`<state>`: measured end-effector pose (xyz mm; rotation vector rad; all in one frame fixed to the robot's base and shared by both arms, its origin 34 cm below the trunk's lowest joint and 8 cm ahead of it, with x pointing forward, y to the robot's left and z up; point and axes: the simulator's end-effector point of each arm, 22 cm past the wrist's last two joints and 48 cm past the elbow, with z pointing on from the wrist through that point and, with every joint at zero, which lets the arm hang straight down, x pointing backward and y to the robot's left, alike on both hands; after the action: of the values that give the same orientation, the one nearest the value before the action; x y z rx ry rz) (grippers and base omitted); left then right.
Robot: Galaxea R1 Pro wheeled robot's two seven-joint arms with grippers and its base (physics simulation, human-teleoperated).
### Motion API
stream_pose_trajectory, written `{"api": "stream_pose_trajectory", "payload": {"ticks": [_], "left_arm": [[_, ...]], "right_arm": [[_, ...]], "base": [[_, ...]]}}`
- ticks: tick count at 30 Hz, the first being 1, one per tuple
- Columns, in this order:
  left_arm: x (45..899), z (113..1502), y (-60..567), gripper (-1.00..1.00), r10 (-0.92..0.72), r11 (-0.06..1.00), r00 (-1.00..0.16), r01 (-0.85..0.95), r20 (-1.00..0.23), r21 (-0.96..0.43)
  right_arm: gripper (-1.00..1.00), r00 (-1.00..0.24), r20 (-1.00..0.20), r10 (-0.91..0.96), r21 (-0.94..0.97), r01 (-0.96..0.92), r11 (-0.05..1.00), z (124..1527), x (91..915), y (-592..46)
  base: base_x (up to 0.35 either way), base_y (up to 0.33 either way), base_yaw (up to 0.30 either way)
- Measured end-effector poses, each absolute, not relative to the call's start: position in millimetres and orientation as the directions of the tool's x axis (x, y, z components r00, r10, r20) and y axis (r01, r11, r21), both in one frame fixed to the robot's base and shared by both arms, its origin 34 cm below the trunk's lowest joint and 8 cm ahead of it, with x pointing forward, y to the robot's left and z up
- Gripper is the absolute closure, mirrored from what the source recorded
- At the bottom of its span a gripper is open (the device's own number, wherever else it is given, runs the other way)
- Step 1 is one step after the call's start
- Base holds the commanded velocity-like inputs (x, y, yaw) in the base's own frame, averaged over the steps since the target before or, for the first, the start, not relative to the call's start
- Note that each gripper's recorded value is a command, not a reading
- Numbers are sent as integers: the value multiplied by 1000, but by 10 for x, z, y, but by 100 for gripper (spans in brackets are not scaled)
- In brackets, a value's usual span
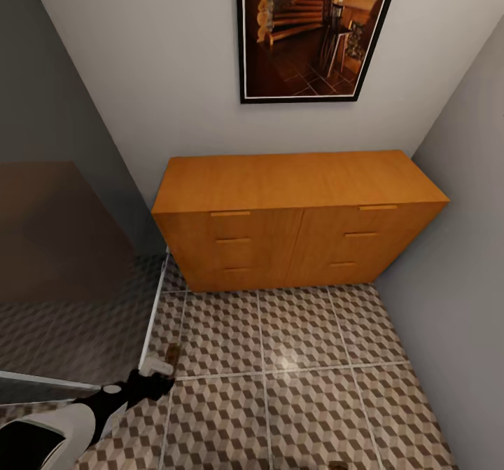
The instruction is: Take the four mousetraps from the cabinet in the bathroom and place them on the bathroom floor. Make sure all four end up on the same floor surface, and ensure that at least two of them are either under or directly next to the same bathroom sink.
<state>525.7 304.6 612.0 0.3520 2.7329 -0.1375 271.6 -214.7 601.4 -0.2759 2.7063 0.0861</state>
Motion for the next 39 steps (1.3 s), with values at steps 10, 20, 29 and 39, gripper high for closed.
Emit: {"api": "stream_pose_trajectory", "payload": {"ticks": [10, 20, 29, 39], "left_arm": [[4167, 6019, 3005, 100, 234, 965, -842, 261, -485, 14], [4092, 6046, 2638, 100, 170, 985, -830, 134, -532, 106], [3870, 6019, 2635, 100, 169, 985, -845, 134, -508, 105], [3872, 6025, 2639, 100, 170, 985, -846, 134, -506, 106]], "right_arm": [[100, -870, -462, -173, -49, -170, 984, 6079, 3625, -2157], [100, -844, -507, -174, -92, -148, 985, 6249, 4174, -2219], [100, -816, -554, -165, -88, -140, 986, 6304, 4244, -2199], [100, -814, -556, -167, -94, -138, 986, 6314, 4254, -2228]], "base": [[0, 0, 0], [0, 0, 0], [0, 0, 0], [0, 0, 0]]}}
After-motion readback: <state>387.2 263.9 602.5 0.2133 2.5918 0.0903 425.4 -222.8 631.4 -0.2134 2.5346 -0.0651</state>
